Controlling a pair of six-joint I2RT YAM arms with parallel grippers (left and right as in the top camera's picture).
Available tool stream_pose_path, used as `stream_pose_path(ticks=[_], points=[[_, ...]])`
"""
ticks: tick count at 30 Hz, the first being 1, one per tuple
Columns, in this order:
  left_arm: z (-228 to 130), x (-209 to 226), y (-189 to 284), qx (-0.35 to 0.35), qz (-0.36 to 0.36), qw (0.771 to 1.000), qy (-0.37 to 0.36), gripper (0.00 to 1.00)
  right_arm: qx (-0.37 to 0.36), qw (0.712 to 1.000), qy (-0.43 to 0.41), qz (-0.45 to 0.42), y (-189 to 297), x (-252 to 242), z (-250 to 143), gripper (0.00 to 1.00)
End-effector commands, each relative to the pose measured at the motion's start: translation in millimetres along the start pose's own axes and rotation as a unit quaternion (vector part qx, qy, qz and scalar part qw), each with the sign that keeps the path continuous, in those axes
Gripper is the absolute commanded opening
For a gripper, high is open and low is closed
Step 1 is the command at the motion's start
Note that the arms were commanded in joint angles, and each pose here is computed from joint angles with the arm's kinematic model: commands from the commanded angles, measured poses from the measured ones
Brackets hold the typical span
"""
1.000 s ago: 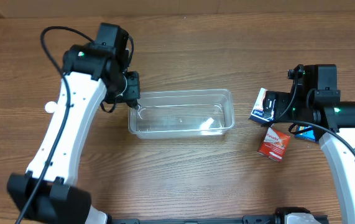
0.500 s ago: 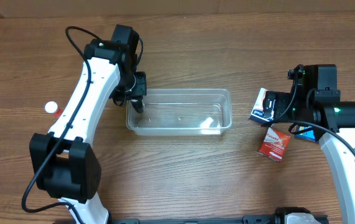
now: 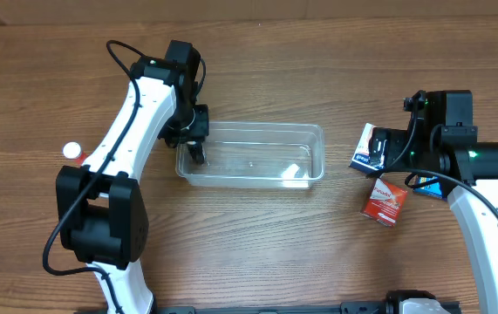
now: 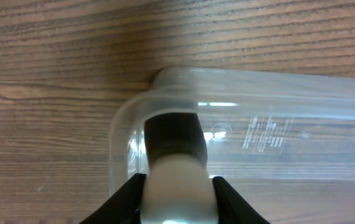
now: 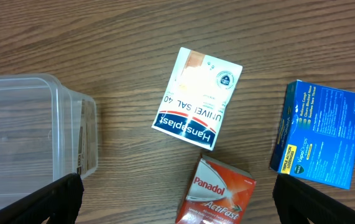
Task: Pack container
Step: 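Lower the dark bottle into the container's left end and release, then move the left gripper to the orange bottle and grasp it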
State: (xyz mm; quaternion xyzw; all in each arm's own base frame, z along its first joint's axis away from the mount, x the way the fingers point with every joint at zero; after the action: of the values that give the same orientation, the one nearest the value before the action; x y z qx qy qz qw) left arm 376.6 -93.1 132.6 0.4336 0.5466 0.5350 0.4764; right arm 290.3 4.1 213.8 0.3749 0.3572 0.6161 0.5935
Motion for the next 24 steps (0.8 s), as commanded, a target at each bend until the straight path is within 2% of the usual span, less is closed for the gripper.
stream_pose_path(ticks=[1, 3, 7, 11, 14, 16, 19, 24], points=[[-6, 1, 0, 0.013, 0.004, 1.000, -0.007, 0.47, -0.022, 1.000, -0.002, 0.003, 10, 1, 11, 1.00], [-7, 1, 0, 0.015, 0.005, 1.000, -0.007, 0.51, -0.022, 1.000, -0.002, 0.002, 10, 1, 11, 1.00], [-8, 1, 7, 0.016, 0.004, 1.000, -0.007, 0.52, -0.022, 1.000, -0.002, 0.002, 10, 1, 11, 1.00], [-6, -1, 56, -0.031, -0.013, 0.999, -0.008, 0.54, -0.022, 1.000, -0.002, 0.002, 10, 1, 11, 1.00], [-9, 8, 109, -0.097, -0.024, 0.995, 0.003, 0.60, -0.022, 1.000, -0.002, 0.002, 10, 1, 11, 1.00], [-15, 31, 152, -0.160, -0.018, 0.987, 0.024, 0.70, -0.022, 1.000, -0.002, 0.002, 10, 1, 11, 1.00], [-23, 79, 187, -0.213, 0.007, 0.974, 0.082, 0.79, -0.023, 1.000, -0.002, 0.002, 10, 1, 11, 1.00], [-24, 155, 186, -0.199, 0.043, 0.960, 0.191, 0.82, -0.024, 1.000, -0.002, 0.003, 10, 1, 11, 1.00]])
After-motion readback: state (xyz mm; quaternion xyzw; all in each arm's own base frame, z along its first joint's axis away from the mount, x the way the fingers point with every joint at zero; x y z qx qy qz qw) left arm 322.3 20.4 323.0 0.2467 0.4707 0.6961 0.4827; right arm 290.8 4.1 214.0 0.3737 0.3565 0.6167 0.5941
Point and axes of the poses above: each gripper's point midway between its finger pads, its own y axis back along the fingers, its own x axis along the line the jaws close on, z = x × y, the point moved 4 cm from there along y, back along the fingers, and after that the axes turned 7 degrees about y, right-handed, at the moved point
